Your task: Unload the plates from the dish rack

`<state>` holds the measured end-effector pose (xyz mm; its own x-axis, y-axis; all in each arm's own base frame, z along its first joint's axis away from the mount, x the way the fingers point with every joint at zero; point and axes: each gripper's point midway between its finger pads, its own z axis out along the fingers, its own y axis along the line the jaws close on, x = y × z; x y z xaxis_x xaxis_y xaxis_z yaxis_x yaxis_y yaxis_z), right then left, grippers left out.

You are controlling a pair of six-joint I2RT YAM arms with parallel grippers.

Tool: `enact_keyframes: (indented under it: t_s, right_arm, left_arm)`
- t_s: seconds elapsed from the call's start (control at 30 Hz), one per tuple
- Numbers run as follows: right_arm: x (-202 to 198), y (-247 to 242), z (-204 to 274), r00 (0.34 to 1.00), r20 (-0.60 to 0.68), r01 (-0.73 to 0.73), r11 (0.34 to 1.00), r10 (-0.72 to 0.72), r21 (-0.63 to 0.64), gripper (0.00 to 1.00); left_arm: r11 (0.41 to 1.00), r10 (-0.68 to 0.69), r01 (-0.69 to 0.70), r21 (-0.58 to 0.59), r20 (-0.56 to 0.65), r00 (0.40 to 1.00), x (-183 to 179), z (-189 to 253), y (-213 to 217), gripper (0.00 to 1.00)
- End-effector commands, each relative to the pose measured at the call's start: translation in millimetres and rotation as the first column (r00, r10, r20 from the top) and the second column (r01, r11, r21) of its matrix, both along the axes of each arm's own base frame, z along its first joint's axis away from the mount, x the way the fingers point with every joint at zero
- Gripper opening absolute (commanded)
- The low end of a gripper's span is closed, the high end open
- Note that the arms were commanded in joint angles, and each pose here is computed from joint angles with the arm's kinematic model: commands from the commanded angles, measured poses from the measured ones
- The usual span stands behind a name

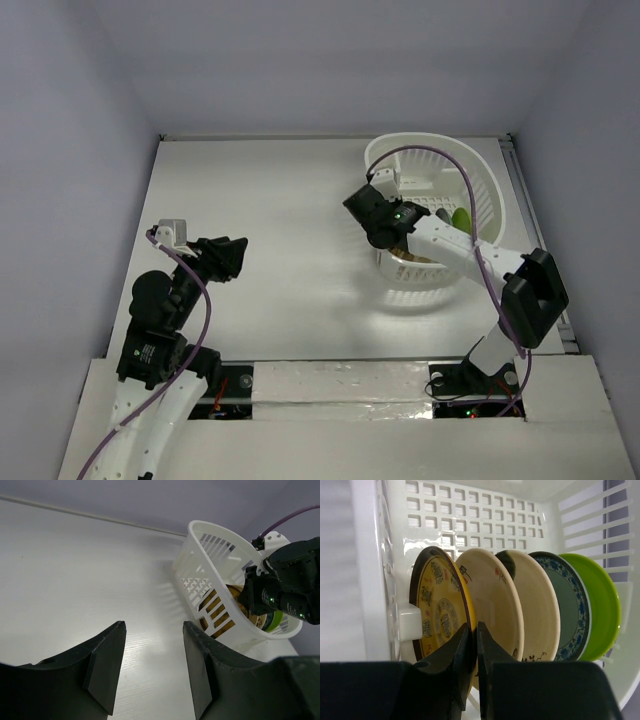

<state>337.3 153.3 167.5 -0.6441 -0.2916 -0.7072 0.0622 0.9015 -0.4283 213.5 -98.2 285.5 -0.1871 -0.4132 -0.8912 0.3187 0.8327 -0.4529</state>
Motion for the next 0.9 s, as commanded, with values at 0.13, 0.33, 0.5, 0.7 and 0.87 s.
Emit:
enact_keyframes:
  t_s: [0.13, 0.33, 0.5, 0.7, 0.87]
  right_arm:
    - [13.0, -9.0, 47.3, 0.994, 0.100, 0.038, 0.998, -0.033, -0.048, 0.00]
    - [13.7, -11.7, 56.8, 0.995, 0.099, 0.034, 0.996, -0.025, -0.082, 0.00]
    - [12.5, -13.6, 56.8, 0.993, 0.112, 0.052, 0.993, -0.040, -0.108, 0.00]
    - [8.7, -27.8, 111.8, 0.964, 0.245, 0.116, 0.992, -0.102, -0.047, 0.00]
    - [-7.9, -45.7, 167.4, 0.924, 0.355, 0.139, 0.989, -0.145, 0.043, 0.00]
  left_arm:
    - [1.000, -0.004, 0.005, -0.014, 0.065, 0.998, -4.2, 21.6, 0.9, 0.46]
    - [1.000, -0.005, 0.006, -0.015, 0.068, 0.998, -4.6, 22.2, 0.8, 0.46]
    - [1.000, -0.005, 0.006, -0.015, 0.071, 0.997, -5.2, 22.9, 0.9, 0.46]
    - [1.000, -0.005, 0.006, -0.015, 0.070, 0.998, -4.9, 22.6, 0.8, 0.46]
    - [1.000, -0.005, 0.006, -0.015, 0.070, 0.998, -5.2, 22.5, 0.9, 0.46]
